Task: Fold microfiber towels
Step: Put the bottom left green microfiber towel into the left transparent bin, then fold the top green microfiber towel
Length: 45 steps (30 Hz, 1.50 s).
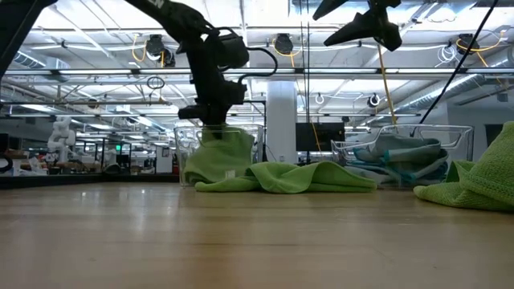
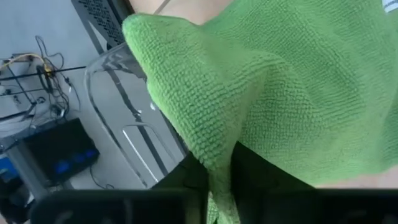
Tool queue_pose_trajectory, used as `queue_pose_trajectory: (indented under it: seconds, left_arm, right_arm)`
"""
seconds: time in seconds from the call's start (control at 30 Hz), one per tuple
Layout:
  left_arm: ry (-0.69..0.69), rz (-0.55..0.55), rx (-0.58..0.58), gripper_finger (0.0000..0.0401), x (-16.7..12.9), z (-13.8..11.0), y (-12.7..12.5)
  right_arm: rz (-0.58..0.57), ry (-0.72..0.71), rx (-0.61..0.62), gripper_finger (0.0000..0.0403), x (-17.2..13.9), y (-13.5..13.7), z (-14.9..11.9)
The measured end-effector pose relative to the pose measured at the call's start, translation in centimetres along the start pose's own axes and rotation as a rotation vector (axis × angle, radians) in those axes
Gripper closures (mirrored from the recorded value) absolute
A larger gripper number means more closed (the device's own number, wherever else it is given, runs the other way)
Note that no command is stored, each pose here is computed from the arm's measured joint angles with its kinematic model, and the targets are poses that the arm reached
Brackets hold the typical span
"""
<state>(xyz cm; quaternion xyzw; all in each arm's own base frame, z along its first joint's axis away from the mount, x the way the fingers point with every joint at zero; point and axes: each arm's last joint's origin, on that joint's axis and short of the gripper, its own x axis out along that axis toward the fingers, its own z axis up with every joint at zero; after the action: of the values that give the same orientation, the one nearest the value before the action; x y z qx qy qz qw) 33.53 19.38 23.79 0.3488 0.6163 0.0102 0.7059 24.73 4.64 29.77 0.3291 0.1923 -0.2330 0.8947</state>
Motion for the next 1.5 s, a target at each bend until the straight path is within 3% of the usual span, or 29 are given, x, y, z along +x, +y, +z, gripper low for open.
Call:
queue_pose_trajectory:
  seconds: [0.23, 0.37, 0.53, 0.63, 0.77, 0.93, 1.03, 1.13, 1.33, 1.5]
  left_arm:
    - [-0.005, -0.002, -0.099, 0.026, 0.1, -0.4, 0.2]
    - [0.071, 0.058, -0.149, 0.0206, 0.0, -0.5, 0.5]
    - [0.124, 0.158, -0.215, 0.0183, -2.4, -0.5, 1.3]
    - [0.026, 0.196, -0.335, 0.0187, -4.8, -0.6, 2.0]
    - [-0.155, 0.135, -0.582, 0.0205, -7.3, -0.9, 2.0]
    - [-0.293, 0.002, -0.976, 0.0233, -9.6, -1.3, 1.6]
    - [-0.351, -0.113, -1.129, 0.0249, -10.5, -1.1, 1.1]
    - [-0.388, -0.22, -1.163, 0.0262, -11.1, -0.2, 0.3]
    - [-0.415, -0.366, -1.11, 0.0285, -12.7, 2.9, -2.4]
    - [-0.54, -0.383, -1.075, 0.0309, -16.8, 5.8, -5.2]
  right_arm:
    - [0.0, 0.001, 0.002, 0.02, 0.0, 0.0, 0.0]
    - [0.001, 0.002, 0.003, 0.02, 0.0, 0.0, 0.0]
    - [0.002, 0.004, 0.0, 0.02, 0.0, 0.0, 0.0]
    - [0.003, 0.004, -0.005, 0.02, 0.0, 0.0, 0.0]
    - [0.018, 0.025, -0.011, 0.02, 0.0, 0.1, -0.1]
    - [0.035, 0.046, -0.032, 0.02, 0.0, 0.1, -0.2]
    - [0.034, 0.046, -0.034, 0.02, 0.0, 0.1, -0.2]
    - [0.034, 0.046, -0.033, 0.02, 0.0, 0.1, -0.2]
    - [0.034, 0.047, -0.004, 0.02, 0.0, 0.1, -0.2]
    - [0.034, 0.047, 0.017, 0.02, 0.0, 0.1, -0.2]
